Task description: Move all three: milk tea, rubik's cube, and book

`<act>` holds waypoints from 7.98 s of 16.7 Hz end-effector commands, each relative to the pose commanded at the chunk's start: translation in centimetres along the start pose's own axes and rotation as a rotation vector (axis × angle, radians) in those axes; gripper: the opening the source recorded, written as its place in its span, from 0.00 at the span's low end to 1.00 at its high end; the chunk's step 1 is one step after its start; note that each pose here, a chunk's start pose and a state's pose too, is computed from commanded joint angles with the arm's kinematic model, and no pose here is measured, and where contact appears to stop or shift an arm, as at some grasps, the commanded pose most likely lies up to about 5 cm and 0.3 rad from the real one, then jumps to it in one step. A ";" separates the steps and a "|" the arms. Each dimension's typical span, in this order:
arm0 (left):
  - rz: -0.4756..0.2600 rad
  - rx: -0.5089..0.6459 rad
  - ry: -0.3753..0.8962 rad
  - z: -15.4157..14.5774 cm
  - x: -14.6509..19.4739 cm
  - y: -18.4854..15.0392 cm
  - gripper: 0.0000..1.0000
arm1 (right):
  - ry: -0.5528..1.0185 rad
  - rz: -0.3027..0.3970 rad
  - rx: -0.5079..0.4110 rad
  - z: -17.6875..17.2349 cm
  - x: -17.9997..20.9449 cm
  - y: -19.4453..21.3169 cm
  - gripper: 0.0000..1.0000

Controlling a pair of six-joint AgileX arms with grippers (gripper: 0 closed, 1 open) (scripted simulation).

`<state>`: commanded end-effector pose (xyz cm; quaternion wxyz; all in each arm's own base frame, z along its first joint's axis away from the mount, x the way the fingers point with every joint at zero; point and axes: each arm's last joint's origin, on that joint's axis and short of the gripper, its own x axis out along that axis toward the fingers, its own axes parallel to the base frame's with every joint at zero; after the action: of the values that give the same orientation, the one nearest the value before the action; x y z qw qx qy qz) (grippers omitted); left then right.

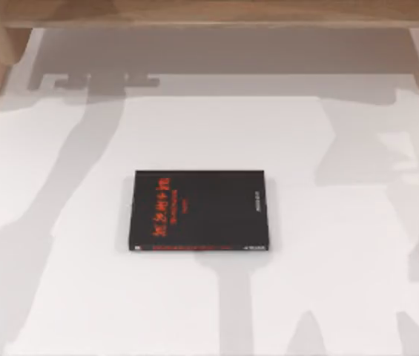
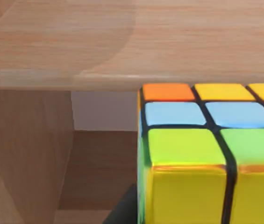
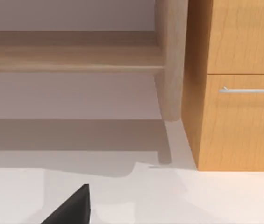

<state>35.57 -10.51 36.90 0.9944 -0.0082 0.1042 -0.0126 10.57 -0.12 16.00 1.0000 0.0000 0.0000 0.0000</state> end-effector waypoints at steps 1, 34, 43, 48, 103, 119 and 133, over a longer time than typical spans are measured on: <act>0.000 0.000 -0.050 0.6 -0.3 0.0 0.00 | 0.000 0.000 0.000 0.0 0.0 0.0 1.00; 0.005 0.018 -0.210 4.6 9.3 0.2 0.00 | 0.000 0.000 0.000 0.0 0.0 0.0 1.00; 0.005 0.018 -0.210 4.6 9.3 0.2 0.68 | 0.000 0.000 0.000 0.0 0.0 0.0 1.00; 0.005 0.018 -0.210 4.6 9.3 0.2 1.00 | 0.000 0.000 0.000 0.0 0.0 0.0 1.00; 0.007 0.000 -0.204 -9.5 11.4 25.2 1.00 | 0.000 0.000 0.000 0.0 -3.0 0.0 1.00; 0.006 0.000 -0.203 -9.2 12.8 25.2 0.40 | 0.000 0.000 0.000 0.0 -3.0 0.0 1.00; 0.010 0.002 -0.205 -9.1 12.7 25.4 0.00 | 0.000 0.000 0.000 0.0 -3.0 0.0 1.00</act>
<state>46.72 14.37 24.88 0.9999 -0.0079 0.0017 -0.0069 7.57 -0.09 16.00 1.0000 0.0000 0.0000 0.0000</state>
